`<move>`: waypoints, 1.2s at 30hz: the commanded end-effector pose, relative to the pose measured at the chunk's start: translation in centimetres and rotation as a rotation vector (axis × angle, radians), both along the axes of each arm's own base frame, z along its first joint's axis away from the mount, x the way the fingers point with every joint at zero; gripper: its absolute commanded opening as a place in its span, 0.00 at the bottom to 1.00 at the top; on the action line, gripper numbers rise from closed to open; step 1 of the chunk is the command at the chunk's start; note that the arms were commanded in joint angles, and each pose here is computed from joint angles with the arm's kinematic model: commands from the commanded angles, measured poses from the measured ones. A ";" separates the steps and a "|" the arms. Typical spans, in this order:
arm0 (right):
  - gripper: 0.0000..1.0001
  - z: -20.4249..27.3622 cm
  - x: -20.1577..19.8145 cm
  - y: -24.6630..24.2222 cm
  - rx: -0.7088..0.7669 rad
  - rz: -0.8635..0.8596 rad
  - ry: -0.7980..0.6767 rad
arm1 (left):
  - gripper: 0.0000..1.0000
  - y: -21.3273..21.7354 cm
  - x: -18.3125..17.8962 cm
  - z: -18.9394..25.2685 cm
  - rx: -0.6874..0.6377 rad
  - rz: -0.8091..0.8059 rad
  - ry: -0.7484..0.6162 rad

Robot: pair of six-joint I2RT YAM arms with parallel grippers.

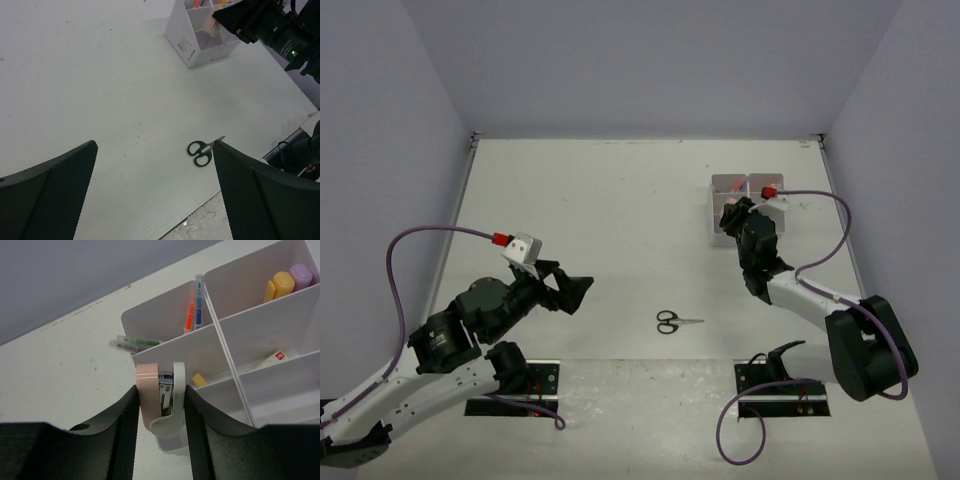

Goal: Sort the stationery into containers
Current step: Place the stationery in the storage box.

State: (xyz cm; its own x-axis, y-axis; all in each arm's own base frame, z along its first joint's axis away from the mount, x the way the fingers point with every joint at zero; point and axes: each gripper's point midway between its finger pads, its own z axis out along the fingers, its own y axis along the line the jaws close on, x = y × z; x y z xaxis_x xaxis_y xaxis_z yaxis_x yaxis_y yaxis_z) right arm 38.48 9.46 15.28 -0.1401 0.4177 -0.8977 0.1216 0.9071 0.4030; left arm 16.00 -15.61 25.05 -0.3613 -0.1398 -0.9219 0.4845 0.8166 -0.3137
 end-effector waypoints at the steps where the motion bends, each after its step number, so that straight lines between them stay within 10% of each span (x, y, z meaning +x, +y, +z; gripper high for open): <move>1: 0.00 0.4 0.2 -0.3 0.085 -0.040 -0.054 | 1.00 -0.2 0.2 0.2 0.002 -0.010 -0.026; 36: 0.05 -1.3 1.1 -1.3 0.095 -0.136 0.023 | 1.00 -0.1 0.2 0.3 -0.003 -0.009 -0.031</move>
State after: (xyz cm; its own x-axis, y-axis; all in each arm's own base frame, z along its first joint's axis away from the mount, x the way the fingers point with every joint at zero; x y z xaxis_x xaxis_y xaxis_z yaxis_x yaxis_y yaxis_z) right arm 38.33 8.85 12.20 -0.1681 0.4847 -0.8584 0.2082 0.8686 0.4497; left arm 15.89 -15.57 25.21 -0.3551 -0.1397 -0.9243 0.4924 0.8126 -0.3119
